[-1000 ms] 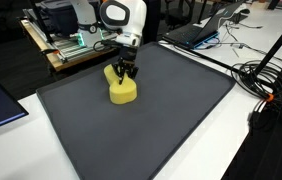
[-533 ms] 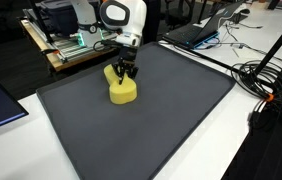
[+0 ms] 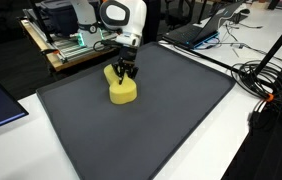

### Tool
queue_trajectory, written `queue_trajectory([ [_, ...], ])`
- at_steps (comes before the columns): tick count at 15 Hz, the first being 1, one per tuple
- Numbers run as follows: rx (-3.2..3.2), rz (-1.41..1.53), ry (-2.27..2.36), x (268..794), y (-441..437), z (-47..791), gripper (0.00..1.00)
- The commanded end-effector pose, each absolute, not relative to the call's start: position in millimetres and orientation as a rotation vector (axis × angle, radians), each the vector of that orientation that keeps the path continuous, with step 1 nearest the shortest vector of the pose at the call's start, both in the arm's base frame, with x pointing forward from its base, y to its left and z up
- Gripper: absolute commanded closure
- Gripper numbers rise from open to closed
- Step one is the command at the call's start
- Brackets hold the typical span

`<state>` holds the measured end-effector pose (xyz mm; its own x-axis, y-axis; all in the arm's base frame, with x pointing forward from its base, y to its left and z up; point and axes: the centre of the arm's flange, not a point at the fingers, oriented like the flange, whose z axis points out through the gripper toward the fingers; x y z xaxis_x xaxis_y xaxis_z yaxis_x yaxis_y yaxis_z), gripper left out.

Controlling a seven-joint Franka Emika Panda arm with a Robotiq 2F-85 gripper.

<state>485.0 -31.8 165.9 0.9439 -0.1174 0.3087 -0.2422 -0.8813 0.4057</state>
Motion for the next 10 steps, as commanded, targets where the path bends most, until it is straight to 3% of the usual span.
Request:
queue_trajectory([
  [1,2.638,0.372,-0.254,485.6,-32.2,160.3,0.97],
  [6,2.646,0.363,-0.267,485.7,-32.8,162.0,0.97],
  [7,2.655,0.367,-0.227,484.5,-33.6,163.0,0.63],
  [8,2.632,0.371,-0.251,485.0,-34.2,163.3,0.62],
  [10,2.639,0.37,-0.25,484.1,-34.9,166.1,0.49],
])
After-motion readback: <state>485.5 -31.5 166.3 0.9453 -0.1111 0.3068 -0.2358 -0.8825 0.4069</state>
